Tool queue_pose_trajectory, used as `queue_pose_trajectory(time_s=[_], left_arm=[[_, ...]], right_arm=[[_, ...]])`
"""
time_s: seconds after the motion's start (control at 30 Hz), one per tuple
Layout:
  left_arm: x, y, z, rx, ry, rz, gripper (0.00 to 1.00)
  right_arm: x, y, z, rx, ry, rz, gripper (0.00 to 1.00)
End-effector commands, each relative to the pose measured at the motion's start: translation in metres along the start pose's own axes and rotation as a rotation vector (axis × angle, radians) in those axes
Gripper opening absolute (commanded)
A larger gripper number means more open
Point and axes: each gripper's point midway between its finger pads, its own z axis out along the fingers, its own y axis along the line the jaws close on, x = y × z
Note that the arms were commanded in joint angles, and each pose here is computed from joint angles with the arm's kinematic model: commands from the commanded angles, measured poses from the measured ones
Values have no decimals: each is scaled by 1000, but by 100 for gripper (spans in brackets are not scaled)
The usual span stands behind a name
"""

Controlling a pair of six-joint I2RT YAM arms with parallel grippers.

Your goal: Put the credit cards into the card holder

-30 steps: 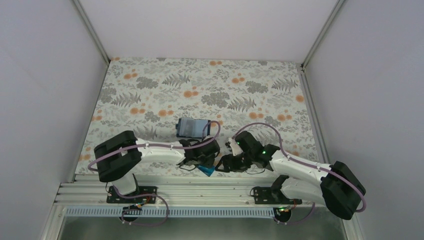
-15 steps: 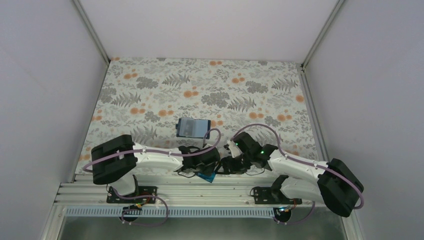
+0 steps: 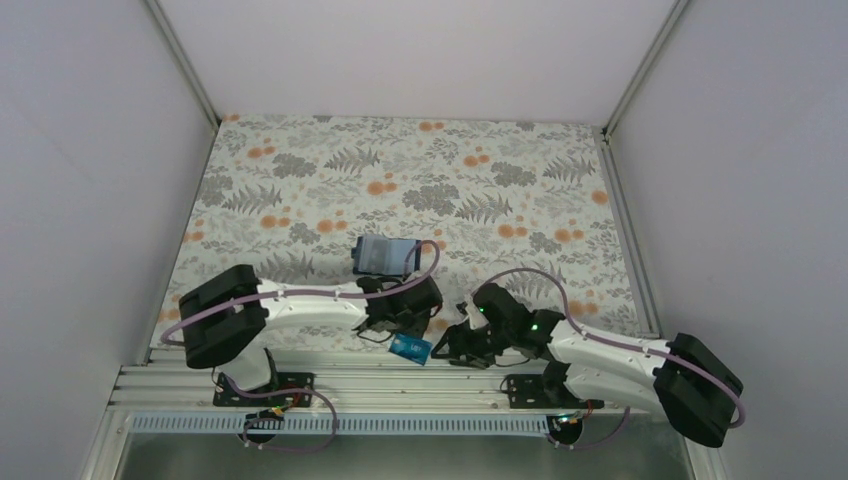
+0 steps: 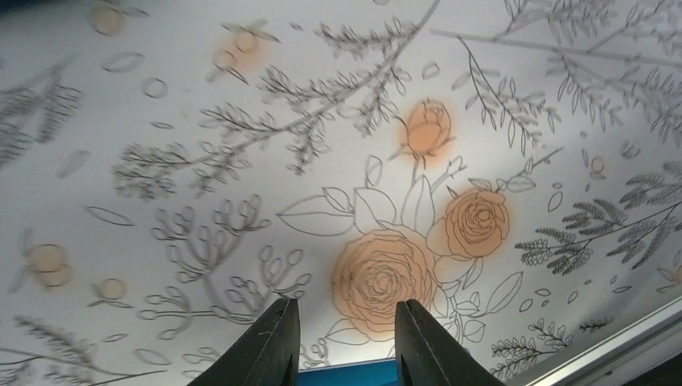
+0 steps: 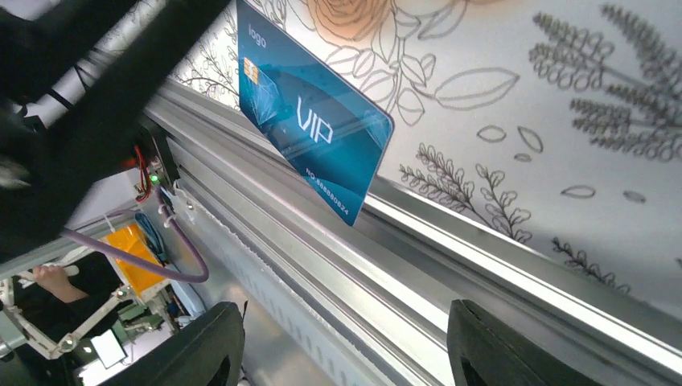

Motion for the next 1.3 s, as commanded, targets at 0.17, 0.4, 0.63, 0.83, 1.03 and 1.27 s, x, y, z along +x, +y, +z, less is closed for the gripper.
queue_pose_trajectory(time_s=[0.17, 0.4, 0.63, 0.83, 1.03, 1.27], left_arm=[[5, 26, -18, 32, -22, 1, 32], [20, 34, -9, 51, 3, 5, 30], [28, 39, -5, 63, 15, 3, 29], [34, 42, -2, 77, 23, 0, 29], [40, 43, 1, 89, 34, -3, 28], [43, 43, 4, 100, 42, -10, 28]], right_arm=[[0, 12, 16, -25, -38, 131, 64], [-6, 12, 28, -15, -82, 199, 60], [-12, 11, 38, -17, -134, 249, 54], [-16, 5, 48, -5, -146, 267, 50], [-20, 10, 55, -21, -141, 260, 43], [-27, 14, 57, -34, -167, 247, 30]])
